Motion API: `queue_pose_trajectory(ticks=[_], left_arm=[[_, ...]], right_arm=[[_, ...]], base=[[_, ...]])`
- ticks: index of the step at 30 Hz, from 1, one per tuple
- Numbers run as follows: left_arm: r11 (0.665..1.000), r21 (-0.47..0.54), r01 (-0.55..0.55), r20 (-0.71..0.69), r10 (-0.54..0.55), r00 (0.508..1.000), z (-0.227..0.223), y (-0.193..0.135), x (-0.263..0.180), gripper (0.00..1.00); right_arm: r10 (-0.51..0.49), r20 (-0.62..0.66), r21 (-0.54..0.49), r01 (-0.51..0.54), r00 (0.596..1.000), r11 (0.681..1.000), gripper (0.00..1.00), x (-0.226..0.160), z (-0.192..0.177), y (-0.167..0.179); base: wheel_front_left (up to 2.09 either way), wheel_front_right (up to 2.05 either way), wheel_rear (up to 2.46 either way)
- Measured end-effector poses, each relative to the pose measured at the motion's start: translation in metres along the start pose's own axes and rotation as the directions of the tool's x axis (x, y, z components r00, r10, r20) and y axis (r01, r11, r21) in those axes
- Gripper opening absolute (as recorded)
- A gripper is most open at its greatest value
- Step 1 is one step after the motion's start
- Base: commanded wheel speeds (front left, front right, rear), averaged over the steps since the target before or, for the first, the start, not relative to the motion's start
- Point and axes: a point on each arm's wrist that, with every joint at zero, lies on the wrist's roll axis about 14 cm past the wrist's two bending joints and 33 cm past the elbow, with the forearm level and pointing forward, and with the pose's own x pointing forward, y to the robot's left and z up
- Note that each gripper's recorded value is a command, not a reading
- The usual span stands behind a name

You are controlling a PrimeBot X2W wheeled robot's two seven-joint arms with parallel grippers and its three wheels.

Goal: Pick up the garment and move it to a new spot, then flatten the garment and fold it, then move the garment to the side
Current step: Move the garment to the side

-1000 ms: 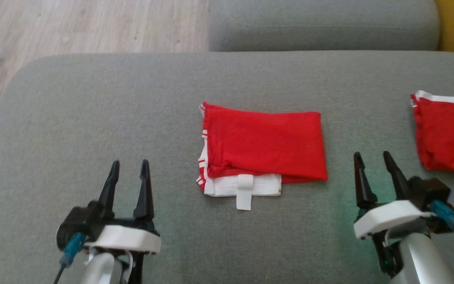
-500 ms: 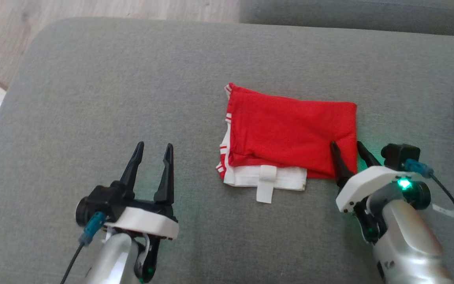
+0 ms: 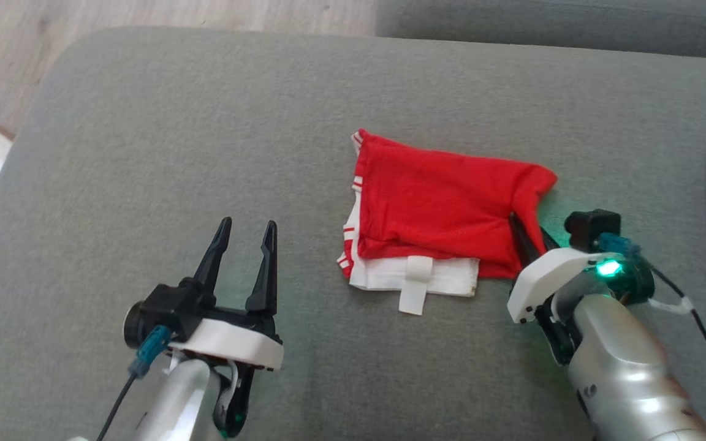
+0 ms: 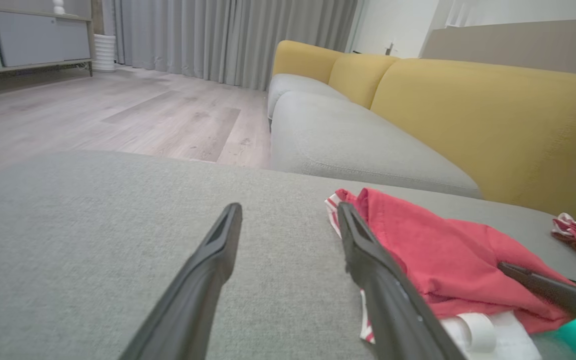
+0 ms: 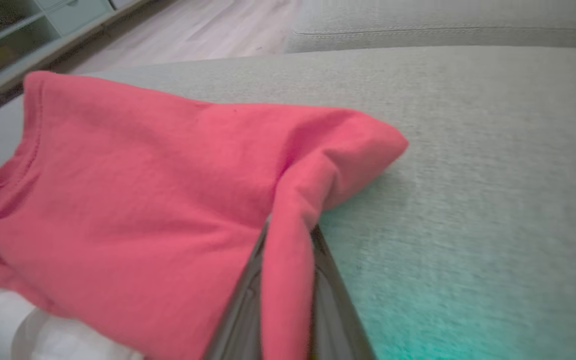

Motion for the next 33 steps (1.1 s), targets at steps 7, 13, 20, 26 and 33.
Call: queue_pose_trajectory(ticks=[7, 13, 20, 26, 33], left_arm=[[0.996, 0.006, 0.086, 0.013, -0.087, 0.996, 0.004, -0.028, 0.01, 1.0], [0.979, 0.007, 0.205, 0.008, -0.205, 0.979, 0.001, -0.069, 0.021, 1.0], [0.94, 0.001, 0.341, 0.014, -0.341, 0.94, 0.001, -0.118, 0.046, 1.0], [0.908, -0.017, 0.419, 0.017, -0.419, 0.908, -0.005, -0.146, 0.073, 1.0], [0.894, -0.048, 0.445, -0.02, -0.446, 0.895, -0.028, -0.154, 0.089, 1.0]], right_arm=[[-0.025, 0.041, -0.163, 0.031, 0.999, 0.986, 0.0, -0.019, 0.012, -0.017], [-0.107, 0.109, -0.304, 0.136, 0.988, 0.943, 0.0, -0.048, 0.037, -0.069], [-0.249, 0.21, -0.417, 0.317, 0.945, 0.852, 0.0, -0.087, 0.092, -0.153], [-0.397, 0.187, -0.457, 0.437, 0.899, 0.775, 0.0, -0.117, 0.104, -0.225], [-0.542, 0.115, -0.438, 0.533, 0.832, 0.724, 0.0, -0.144, 0.088, -0.286]], base=[[0.0, 0.0, 0.0], [0.0, 0.0, 0.0], [0.0, 0.0, 0.0], [0.0, 0.0, 0.0], [0.0, 0.0, 0.0]])
